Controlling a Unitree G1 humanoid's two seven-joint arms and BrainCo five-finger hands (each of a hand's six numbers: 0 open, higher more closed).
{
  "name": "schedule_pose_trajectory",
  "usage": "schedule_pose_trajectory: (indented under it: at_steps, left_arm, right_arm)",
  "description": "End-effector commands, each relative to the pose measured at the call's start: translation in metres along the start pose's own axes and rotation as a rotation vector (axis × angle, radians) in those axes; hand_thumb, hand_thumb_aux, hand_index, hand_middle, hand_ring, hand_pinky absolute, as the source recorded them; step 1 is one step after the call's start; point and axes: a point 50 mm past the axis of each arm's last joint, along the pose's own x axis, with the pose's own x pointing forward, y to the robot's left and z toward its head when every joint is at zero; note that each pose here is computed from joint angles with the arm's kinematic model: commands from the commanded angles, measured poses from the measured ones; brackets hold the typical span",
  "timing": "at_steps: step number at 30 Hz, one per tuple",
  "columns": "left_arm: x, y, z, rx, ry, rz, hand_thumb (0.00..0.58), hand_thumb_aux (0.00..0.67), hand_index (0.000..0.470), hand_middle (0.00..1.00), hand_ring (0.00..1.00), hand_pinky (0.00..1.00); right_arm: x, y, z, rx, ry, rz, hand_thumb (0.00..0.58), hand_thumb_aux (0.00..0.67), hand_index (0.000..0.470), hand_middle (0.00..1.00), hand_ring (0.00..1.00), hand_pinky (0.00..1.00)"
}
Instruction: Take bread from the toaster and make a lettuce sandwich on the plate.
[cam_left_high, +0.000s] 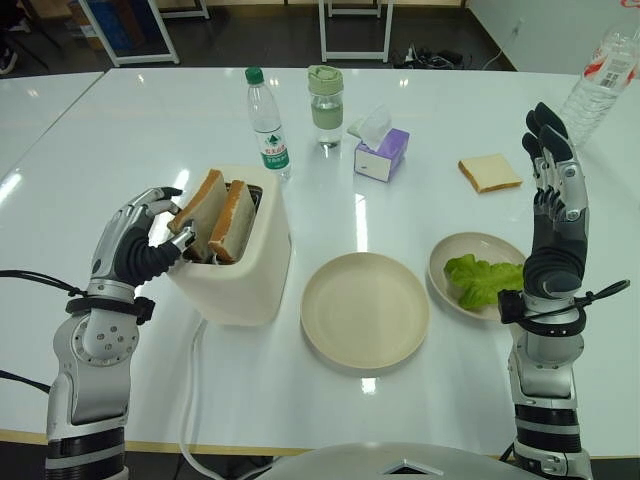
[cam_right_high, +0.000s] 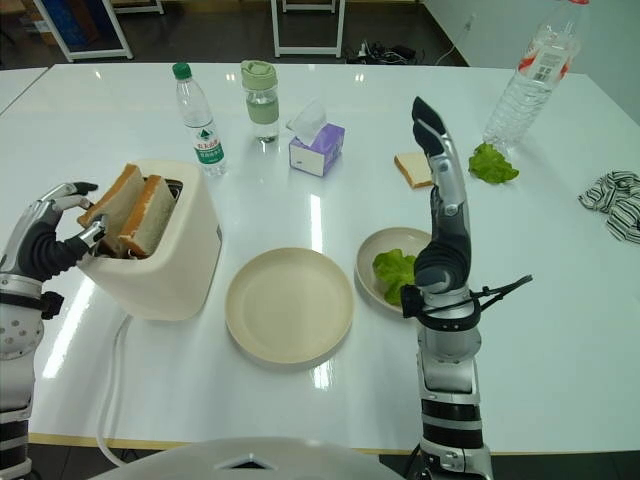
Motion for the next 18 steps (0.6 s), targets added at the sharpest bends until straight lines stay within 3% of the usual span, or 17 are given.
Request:
schedule_pose_trajectory:
  at_steps: [1, 18]
  left_arm:
    - [0.005, 0.016, 0.008, -0.058, -0.040, 0.119, 0.580, 0.670, 0.470, 1.00, 1.00, 1.00]
    - [0.013, 0.039, 0.016, -0.054, -0.117, 0.376, 0.580, 0.670, 0.470, 1.00, 1.00, 1.00]
  right_arm:
    - [-0.001, 0.002, 0.000, -0.001, 0.004, 0.005, 0.000, 0.000, 0.000, 0.00, 0.00, 0.00]
    - [-0.002, 0.005, -0.002, 0.007, 0.010, -0.001, 0.000, 0.000, 0.000, 0.00, 0.00, 0.00]
